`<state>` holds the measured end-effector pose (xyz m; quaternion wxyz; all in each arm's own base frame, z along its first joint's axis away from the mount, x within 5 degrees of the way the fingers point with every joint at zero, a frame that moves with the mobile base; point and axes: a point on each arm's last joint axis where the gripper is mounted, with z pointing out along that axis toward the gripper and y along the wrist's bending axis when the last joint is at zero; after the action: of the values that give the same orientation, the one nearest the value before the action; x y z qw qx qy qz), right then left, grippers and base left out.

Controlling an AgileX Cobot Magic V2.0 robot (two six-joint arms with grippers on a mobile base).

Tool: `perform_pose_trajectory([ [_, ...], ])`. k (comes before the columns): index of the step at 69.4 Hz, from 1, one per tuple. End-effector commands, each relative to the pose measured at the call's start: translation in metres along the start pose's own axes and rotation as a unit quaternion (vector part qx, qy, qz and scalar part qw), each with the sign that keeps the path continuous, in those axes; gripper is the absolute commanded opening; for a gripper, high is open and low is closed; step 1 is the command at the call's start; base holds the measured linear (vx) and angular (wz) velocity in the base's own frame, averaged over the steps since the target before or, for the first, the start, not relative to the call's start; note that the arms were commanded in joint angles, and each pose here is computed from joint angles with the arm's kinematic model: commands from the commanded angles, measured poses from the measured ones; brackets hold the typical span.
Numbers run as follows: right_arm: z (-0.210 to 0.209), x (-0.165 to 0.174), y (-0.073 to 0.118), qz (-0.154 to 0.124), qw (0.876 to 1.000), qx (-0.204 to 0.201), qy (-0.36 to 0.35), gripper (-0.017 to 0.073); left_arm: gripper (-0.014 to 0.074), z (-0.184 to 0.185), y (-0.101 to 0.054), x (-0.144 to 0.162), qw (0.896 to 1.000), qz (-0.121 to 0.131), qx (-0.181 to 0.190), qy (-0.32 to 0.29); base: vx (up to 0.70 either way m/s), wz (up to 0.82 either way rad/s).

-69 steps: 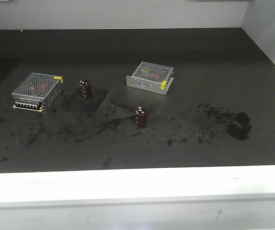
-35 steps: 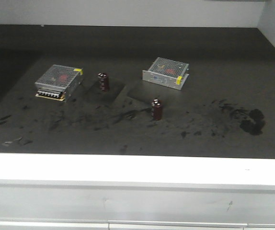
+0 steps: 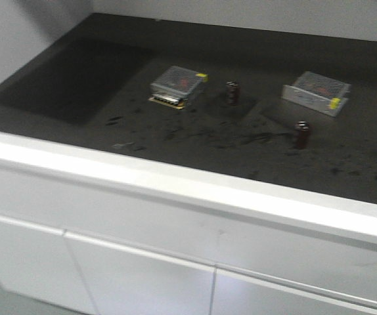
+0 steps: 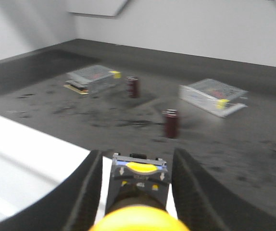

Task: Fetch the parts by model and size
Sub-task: 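Drive the base away from the table holding both buttons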

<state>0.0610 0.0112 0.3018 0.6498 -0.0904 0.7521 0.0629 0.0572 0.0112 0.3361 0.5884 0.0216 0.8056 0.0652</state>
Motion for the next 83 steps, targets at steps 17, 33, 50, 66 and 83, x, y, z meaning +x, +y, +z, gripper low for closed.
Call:
perform_pose_trajectory([
  [17, -0.0024, -0.0171, 0.0006, -0.008, 0.999, -0.004, -0.054, -0.0005, -0.0006, -0.0025, 0.0003, -0.0136, 0.999, 0.002, 0.003, -0.046, -0.18, 0.61],
  [33, -0.0024, -0.0171, 0.0006, -0.008, 0.999, -0.004, -0.054, -0.0005, -0.0006, -0.0025, 0.0003, -0.0136, 0.999, 0.002, 0.003, -0.046, -0.19, 0.69],
  [50, -0.0024, -0.0171, 0.0006, -0.008, 0.999, -0.004, -0.054, -0.0005, -0.0006, -0.0025, 0.0003, -0.0135, 0.999, 0.002, 0.003, -0.045, -0.19, 0.73],
  [66, -0.0024, -0.0171, 0.0006, -0.008, 0.999, -0.004, -0.054, -0.0005, -0.0006, -0.0025, 0.0003, -0.0135, 0.999, 0.002, 0.003, -0.045, -0.16, 0.63],
  [83, -0.0024, -0.0171, 0.0006, -0.008, 0.999, -0.004, -0.054, -0.0005, -0.0006, -0.0025, 0.0003, -0.0135, 0.999, 0.002, 0.003, -0.045, -0.11, 0.64],
])
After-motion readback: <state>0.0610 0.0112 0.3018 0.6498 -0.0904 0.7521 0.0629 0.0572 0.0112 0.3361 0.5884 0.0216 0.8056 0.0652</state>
